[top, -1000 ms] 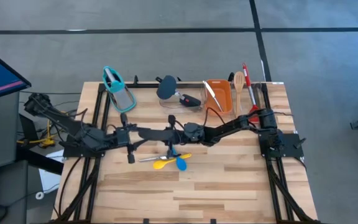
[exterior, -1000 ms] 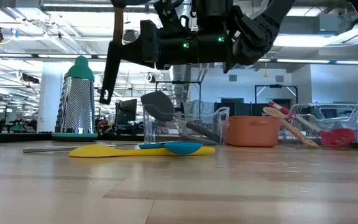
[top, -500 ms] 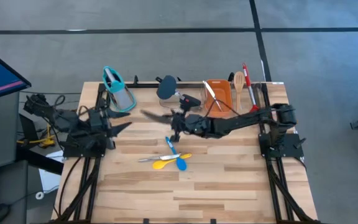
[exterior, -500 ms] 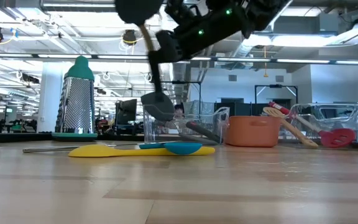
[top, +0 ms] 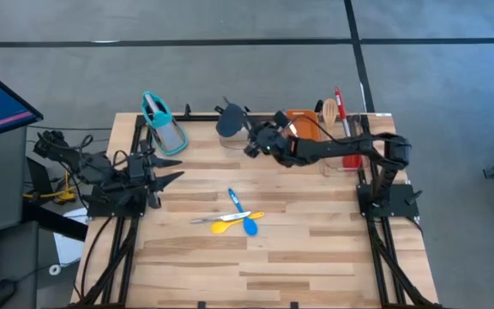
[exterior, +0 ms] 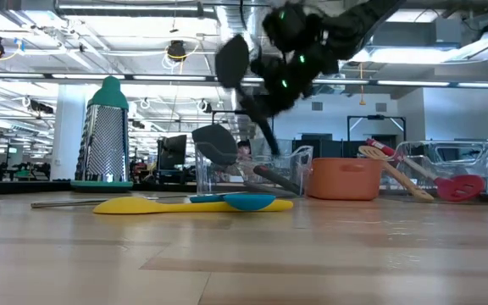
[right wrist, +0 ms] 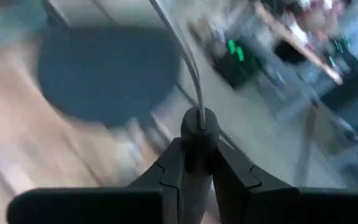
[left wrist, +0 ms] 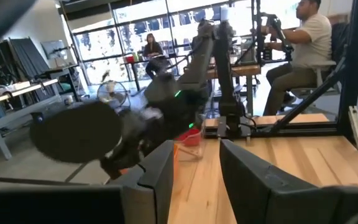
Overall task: Pick & Place Kitchen Items
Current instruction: Put the scraper spatula in the left transparent bin, then put the butter knife in the orange bin
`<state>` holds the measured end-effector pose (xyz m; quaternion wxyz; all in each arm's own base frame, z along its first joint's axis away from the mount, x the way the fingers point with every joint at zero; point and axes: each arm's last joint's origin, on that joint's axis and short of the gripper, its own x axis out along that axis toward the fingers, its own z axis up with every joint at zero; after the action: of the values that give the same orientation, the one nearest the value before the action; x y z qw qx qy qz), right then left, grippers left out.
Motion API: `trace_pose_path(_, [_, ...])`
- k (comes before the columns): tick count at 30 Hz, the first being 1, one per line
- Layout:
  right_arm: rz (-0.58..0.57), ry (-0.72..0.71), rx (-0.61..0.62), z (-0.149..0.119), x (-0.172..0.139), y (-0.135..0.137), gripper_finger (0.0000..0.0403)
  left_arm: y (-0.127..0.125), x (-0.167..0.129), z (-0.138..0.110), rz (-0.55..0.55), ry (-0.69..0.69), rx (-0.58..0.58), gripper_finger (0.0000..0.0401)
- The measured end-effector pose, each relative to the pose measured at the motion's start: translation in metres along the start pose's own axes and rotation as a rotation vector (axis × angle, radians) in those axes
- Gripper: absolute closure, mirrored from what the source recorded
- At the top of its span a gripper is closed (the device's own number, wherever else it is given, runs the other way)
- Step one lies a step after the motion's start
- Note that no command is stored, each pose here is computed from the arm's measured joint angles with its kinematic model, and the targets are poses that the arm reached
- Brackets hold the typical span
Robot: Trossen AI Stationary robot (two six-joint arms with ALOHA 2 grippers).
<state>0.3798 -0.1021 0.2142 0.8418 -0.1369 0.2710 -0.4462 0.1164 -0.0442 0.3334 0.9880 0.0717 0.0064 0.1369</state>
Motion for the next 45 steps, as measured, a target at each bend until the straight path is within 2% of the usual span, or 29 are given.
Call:
trace_pose_path(2, [-0.035, 0.064, -0.034, -0.01, 0.008, -0.007, 0.0357, 0.0, 0.0, 0.0, 0.0, -0.002, -0.003, 0.0285])
trace_pose_path(5, [-0.038, 0.074, -0.009, -0.009, 0.015, -0.016, 0.0357, 0.0, 0.0, 0.0, 0.001, -0.002, -0.004, 0.0285])
trace_pose_path(8, [-0.034, 0.124, -0.032, -0.017, 0.02, -0.021, 0.0357, 0.0, 0.0, 0.0, 0.001, -0.001, -0.003, 0.0286])
trace_pose_path(16, [0.056, 0.202, 0.019, -0.027, 0.03, -0.031, 0.0357, 0.0, 0.0, 0.0, 0.001, -0.001, -0.004, 0.0286])
trace_pose_path(22, [0.169, 0.207, 0.047, -0.029, 0.035, -0.035, 0.0349, 0.0, 0.0, 0.0, 0.001, -0.001, -0.004, 0.0286])
trace_pose_path(24, [0.171, 0.208, 0.045, -0.03, 0.035, -0.034, 0.0312, 0.0, 0.0, 0.0, 0.001, -0.001, -0.004, 0.0286])
trace_pose_path(29, [0.166, 0.203, 0.039, -0.027, 0.034, -0.035, 0.0171, 0.0, 0.0, 0.0, 0.001, -0.001, -0.004, 0.0286])
trace_pose_path(31, [0.166, 0.191, 0.024, -0.023, 0.034, -0.036, 0.0127, 0.0, 0.0, 0.0, 0.001, -0.001, -0.008, 0.0286])
trace_pose_path(33, [0.171, 0.182, 0.013, -0.016, 0.032, -0.035, 0.0098, 0.0, 0.0, 0.0, 0.001, -0.001, -0.026, 0.0286])
trace_pose_path(35, [0.187, 0.186, -0.018, -0.005, 0.026, -0.034, 0.0087, 0.0, 0.0, 0.0, 0.001, -0.001, -0.03, 0.0286])
trace_pose_path(37, [0.215, 0.188, -0.075, 0.011, 0.014, -0.032, 0.0091, 0.0, 0.0, 0.0, 0.001, -0.001, -0.03, 0.0286])
trace_pose_path(40, [0.272, 0.209, -0.169, 0.031, -0.009, -0.027, 0.0124, 0.0, 0.0, 0.0, 0.001, -0.001, -0.03, 0.0286])
trace_pose_path(43, [0.324, 0.212, -0.223, 0.047, -0.037, -0.021, 0.0183, 0.0, 0.0, -0.001, -0.001, 0.01, -0.019, 0.0286])
trace_pose_path(45, [0.355, 0.234, -0.217, 0.05, -0.06, -0.021, 0.0241, -0.001, 0.0, -0.004, -0.004, 0.033, -0.005, 0.0286])
